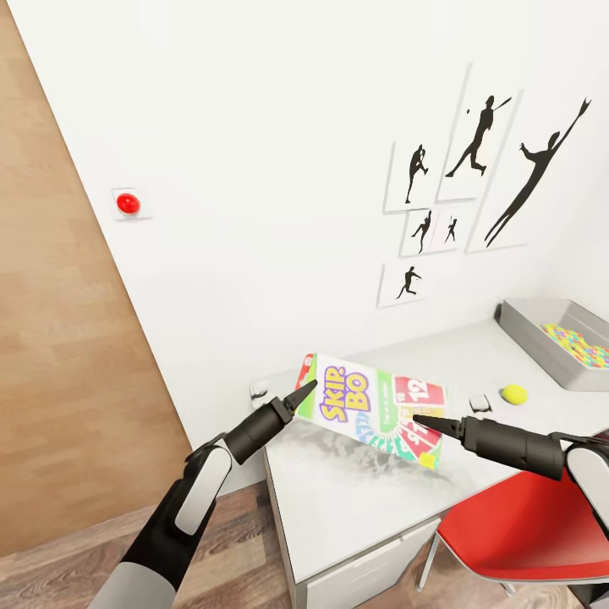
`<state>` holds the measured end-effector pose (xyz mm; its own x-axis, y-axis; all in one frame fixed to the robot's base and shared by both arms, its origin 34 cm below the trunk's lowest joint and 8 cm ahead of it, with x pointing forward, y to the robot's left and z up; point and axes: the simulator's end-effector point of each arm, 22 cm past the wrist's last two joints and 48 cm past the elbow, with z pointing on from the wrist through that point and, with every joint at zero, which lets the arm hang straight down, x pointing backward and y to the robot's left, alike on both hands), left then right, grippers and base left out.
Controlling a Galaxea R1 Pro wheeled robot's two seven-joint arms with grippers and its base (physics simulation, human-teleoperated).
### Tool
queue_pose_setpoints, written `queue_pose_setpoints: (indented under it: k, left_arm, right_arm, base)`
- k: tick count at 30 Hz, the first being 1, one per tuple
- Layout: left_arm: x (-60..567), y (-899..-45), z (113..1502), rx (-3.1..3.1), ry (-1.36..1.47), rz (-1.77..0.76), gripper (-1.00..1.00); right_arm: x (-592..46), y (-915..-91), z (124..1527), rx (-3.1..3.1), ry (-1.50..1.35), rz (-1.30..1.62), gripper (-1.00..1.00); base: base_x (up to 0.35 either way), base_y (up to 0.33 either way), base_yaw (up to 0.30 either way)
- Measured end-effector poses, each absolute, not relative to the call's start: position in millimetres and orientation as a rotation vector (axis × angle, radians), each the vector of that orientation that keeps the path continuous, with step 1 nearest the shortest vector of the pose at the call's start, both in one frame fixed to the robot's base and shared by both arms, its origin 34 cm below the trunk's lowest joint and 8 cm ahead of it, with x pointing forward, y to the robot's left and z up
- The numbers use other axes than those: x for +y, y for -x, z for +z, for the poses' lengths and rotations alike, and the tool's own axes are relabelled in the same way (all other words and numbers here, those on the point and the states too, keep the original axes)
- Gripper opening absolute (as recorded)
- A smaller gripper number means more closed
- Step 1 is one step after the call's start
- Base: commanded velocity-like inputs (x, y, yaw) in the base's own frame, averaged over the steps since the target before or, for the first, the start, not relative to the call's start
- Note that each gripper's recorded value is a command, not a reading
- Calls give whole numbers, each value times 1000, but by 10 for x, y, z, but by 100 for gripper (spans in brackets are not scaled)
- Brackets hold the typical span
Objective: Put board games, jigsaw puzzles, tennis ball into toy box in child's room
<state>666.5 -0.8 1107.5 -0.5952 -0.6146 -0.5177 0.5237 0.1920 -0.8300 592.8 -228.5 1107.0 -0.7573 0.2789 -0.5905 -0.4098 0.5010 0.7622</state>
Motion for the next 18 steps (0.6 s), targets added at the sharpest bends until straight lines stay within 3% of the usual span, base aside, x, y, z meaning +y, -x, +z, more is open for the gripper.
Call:
queue_pose_setpoints:
  k: [18]
  left_arm:
    - [-12, -6726, 10969, 1630, 110, -1530, 100]
  right_arm:
    - [-2340, -5981, 11112, 2053, 101, 1270, -100]
  base:
    - [0, 0, 0]
